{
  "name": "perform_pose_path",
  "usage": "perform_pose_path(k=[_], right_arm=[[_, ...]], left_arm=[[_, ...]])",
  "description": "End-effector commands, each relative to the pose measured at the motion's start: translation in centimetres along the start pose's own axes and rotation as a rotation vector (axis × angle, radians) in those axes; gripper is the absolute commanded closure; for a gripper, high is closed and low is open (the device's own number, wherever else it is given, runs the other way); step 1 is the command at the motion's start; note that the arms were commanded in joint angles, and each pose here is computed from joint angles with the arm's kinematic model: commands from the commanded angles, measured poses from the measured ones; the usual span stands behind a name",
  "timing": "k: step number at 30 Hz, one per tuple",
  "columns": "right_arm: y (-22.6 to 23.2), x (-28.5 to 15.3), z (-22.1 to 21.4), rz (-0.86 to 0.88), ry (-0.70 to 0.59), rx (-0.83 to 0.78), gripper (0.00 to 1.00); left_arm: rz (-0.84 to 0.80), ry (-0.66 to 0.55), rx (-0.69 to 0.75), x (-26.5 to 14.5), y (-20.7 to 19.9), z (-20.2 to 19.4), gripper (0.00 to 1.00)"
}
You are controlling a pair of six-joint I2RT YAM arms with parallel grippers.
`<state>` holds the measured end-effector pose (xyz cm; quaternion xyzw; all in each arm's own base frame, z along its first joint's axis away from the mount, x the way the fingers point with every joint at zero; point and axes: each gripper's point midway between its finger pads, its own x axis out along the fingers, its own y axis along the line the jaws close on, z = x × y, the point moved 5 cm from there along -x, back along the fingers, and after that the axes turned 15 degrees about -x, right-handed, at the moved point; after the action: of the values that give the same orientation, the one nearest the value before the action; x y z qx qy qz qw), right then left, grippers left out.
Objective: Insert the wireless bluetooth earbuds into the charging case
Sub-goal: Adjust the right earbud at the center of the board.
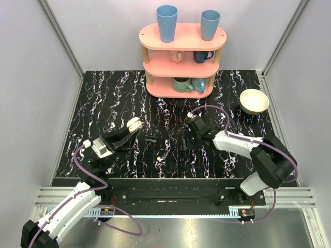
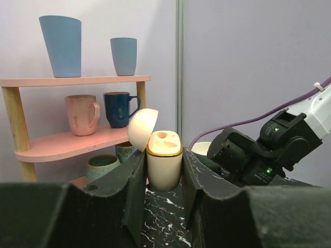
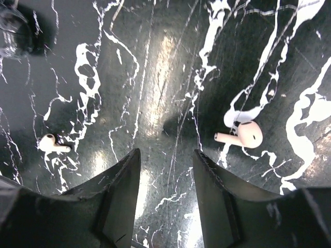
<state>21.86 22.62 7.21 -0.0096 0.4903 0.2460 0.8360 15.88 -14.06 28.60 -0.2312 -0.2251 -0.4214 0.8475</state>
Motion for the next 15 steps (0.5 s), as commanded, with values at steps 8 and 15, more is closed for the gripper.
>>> perform_pose_path(k=[8, 15], right_arm=[[-1.4, 1.9, 2.9, -0.179, -0.058, 0.003, 0.46], [-1.6, 1.8, 1.5, -0.167, -0.023, 0.0, 0.46]], left_arm=[[-0.043, -0.072, 0.012, 0.8, -0.9, 2.2, 1.0], [-0.036, -0.071, 0.016, 0.7, -0.8, 2.1, 1.0]])
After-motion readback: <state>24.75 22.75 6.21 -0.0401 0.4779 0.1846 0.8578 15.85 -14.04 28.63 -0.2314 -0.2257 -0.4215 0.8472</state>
